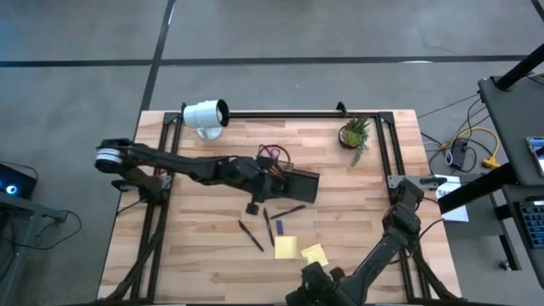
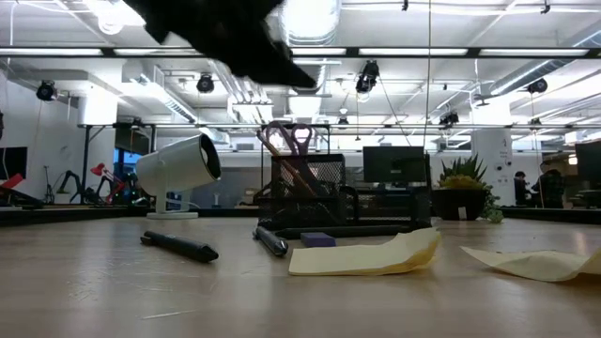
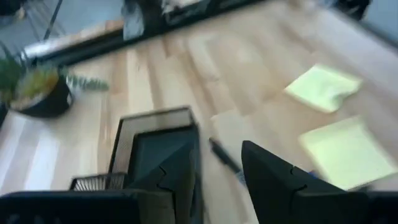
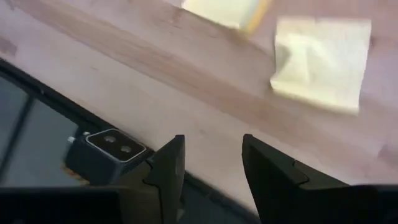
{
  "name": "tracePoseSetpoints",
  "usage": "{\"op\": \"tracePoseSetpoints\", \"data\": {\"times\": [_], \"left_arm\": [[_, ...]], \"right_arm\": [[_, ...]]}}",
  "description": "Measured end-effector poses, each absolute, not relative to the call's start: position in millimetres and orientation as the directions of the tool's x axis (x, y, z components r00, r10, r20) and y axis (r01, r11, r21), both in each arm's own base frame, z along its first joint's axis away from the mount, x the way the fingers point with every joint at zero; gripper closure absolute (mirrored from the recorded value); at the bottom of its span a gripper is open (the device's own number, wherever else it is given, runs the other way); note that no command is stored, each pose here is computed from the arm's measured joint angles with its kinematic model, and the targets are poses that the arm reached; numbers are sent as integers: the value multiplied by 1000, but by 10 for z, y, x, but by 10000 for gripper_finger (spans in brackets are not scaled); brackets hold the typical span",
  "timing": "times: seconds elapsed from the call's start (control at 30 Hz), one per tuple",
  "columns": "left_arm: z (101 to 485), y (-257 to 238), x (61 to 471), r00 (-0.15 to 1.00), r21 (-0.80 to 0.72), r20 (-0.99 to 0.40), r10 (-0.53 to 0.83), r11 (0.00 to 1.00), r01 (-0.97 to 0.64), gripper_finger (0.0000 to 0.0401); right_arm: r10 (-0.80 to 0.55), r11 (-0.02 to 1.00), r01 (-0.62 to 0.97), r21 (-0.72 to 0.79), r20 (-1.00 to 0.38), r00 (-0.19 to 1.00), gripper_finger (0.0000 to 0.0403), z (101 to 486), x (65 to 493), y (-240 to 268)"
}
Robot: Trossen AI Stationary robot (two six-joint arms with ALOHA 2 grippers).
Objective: Pick and place office supplies into organizer
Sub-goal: Put the right black pen into the black desk organizer
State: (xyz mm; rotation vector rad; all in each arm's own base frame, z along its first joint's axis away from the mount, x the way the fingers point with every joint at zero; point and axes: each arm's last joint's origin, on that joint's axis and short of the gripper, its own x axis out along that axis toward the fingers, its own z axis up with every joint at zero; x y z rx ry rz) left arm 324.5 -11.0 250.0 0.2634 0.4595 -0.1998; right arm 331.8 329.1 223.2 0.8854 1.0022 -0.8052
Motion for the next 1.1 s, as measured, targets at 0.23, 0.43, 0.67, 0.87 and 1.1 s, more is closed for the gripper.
{"op": "tracePoseSetpoints", "data": {"times": [0.23,0.43,0.67,0.87,1.1], "left_arm": [[2579,-273,2756,798,100,-570,-194,948,302,285],[2311,-412,2302,732,-118,-632,-254,965,233,285],[2123,-501,1873,723,-333,-615,-315,935,123,285],[2027,-513,1646,741,-502,-574,-348,865,17,285],[1939,-524,1514,776,-608,-502,-382,794,-2,285]], "right_arm": [[-254,629,777,10,-942,218,255,2216,3554,2856],[-241,734,667,-126,-967,83,255,2162,3875,2298],[-81,968,241,-72,-996,27,255,2145,4247,1650],[-48,992,-120,-50,-999,27,255,2155,4422,1165],[-46,917,-394,-62,-998,49,255,2108,4523,848]]}}
